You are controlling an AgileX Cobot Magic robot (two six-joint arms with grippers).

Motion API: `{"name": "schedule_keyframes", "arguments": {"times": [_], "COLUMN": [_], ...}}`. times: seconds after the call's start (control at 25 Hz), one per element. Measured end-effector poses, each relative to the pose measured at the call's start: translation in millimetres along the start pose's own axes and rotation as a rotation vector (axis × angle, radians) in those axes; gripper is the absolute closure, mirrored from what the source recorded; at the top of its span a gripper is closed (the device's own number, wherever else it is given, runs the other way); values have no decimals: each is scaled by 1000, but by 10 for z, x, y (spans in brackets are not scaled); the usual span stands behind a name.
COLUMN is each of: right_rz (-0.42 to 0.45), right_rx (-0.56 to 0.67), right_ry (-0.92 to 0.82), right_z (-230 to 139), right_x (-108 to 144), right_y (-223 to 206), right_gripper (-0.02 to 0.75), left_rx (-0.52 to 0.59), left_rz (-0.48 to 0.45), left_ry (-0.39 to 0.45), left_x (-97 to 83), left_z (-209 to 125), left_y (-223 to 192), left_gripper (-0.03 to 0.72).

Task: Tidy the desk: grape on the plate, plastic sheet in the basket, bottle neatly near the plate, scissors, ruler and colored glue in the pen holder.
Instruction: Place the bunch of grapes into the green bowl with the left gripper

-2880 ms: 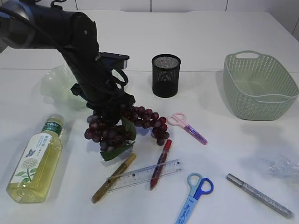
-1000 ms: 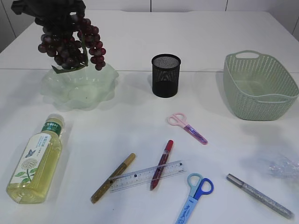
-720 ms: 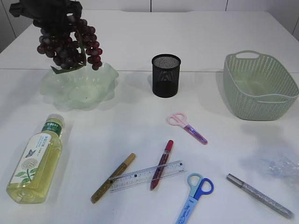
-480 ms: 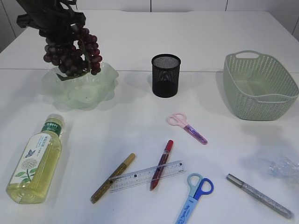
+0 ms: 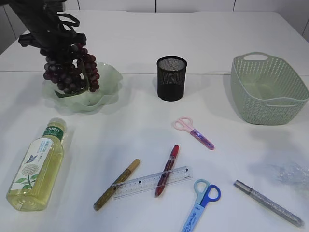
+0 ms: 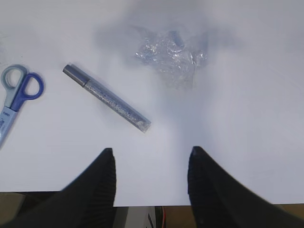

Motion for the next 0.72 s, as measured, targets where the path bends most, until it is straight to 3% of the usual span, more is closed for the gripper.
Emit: {"name": "schedule_keyframes", "arguments": {"times": [0.36,0.64,0.72], "right_rz": [0,0,0], "right_rx": [0,0,0], "right_ry": [0,0,0], "right_z": [0,0,0], "right_x": [0,0,0], "right_y": [0,0,0], "right_gripper": [341,341,341], "left_rx": [-4,-37,-38], "left_rz": [2,-27,-29], "left_ry": [3,31,33], "left_x": [9,-16,-20], "left_z": [-8,46,47], "left_y": [-124,-162,-174], "left_gripper": [507,247,204]}}
Point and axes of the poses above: a point on each arm's last joint axis where the gripper is mounted, y pointing back along that axis away from the gripper, x along the wrist's bending axis when the last joint is at zero, z = x × y, the point moved 9 cm from there along -y, pointing out along that axis toward the gripper, and after that the axes turned 10 degrees about -y, right-handed, at the moved point
